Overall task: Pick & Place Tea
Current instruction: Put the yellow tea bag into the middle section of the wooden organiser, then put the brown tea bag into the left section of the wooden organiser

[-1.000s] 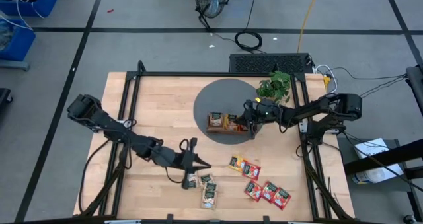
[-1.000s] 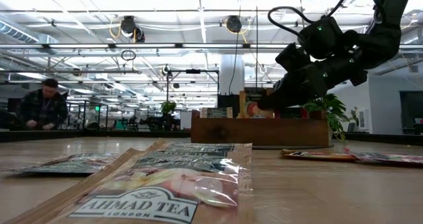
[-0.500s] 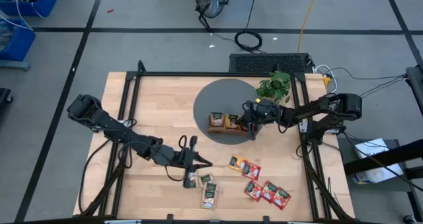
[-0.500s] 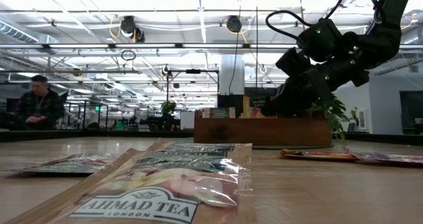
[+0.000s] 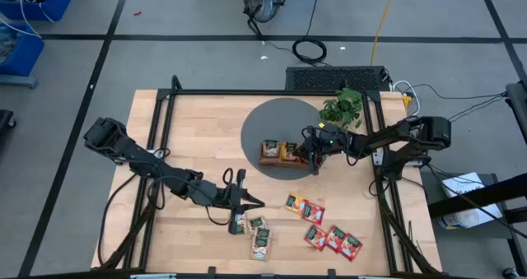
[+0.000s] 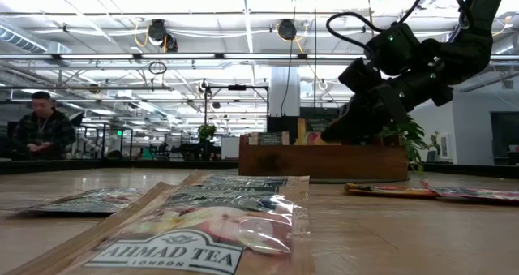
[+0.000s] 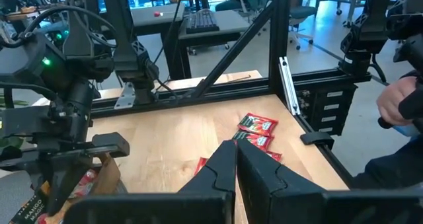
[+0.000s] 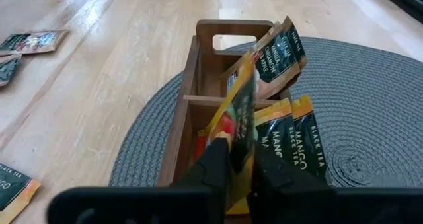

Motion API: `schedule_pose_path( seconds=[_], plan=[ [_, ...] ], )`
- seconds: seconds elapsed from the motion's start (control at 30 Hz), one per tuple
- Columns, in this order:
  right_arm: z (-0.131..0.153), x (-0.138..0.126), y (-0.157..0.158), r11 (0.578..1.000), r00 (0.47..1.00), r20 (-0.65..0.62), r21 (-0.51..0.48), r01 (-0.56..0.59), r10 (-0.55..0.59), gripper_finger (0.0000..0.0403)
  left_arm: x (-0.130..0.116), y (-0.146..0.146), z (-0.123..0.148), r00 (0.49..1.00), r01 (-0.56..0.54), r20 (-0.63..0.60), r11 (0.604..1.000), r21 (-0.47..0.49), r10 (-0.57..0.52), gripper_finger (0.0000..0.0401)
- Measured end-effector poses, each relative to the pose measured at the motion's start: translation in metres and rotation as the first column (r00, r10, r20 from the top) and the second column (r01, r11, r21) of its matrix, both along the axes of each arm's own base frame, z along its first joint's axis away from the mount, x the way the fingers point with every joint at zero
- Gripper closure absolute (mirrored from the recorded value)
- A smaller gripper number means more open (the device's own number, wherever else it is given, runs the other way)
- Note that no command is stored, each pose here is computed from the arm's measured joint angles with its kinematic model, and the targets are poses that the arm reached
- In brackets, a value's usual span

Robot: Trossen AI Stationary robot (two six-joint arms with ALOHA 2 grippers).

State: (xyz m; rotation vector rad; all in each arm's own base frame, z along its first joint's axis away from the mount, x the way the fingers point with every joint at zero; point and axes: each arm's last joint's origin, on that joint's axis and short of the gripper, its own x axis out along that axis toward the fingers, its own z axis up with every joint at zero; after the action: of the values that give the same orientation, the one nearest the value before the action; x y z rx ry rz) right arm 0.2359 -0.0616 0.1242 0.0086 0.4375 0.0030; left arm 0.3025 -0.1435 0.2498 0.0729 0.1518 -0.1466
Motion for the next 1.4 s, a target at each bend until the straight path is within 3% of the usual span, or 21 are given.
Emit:
schedule_pose_path(
  seconds=[0.33,0.53,0.73,0.93,1.13,1.4],
  plan=[
    [0.002,0.0,0.0,1.0,1.0,0.009,-0.001,0.002,-0.002,0.0263,0.0,0.0,0.0,1.0,0.0,0.0,1.0,0.0,0.0,0.038],
    [0.028,-0.005,0.001,0.999,0.993,0.116,-0.043,0.002,0.003,0.0217,0.0,0.0,0.0,1.0,0.0,0.0,1.0,0.0,0.0,0.038],
    [0.064,-0.019,0.012,0.997,0.972,0.23,-0.069,-0.022,0.038,0.0207,0.0,0.0,0.0,1.0,0.0,0.0,1.0,0.001,0.0,0.038],
    [0.087,-0.038,0.048,0.983,0.949,0.259,-0.071,-0.17,0.182,0.0207,0.0,0.0,0.0,1.0,0.0,0.0,1.0,0.001,0.0,0.038],
    [0.093,-0.047,0.086,0.937,0.9,0.264,-0.054,-0.346,0.347,0.0206,0.0,0.0,0.0,1.0,0.0,0.0,1.0,0.001,0.0,0.038],
    [0.088,-0.048,0.11,0.93,0.902,0.226,-0.109,-0.351,0.367,0.0206,0.0,0.0,0.0,1.0,0.0,0.0,1.0,0.001,0.0,0.038]
  ],
)
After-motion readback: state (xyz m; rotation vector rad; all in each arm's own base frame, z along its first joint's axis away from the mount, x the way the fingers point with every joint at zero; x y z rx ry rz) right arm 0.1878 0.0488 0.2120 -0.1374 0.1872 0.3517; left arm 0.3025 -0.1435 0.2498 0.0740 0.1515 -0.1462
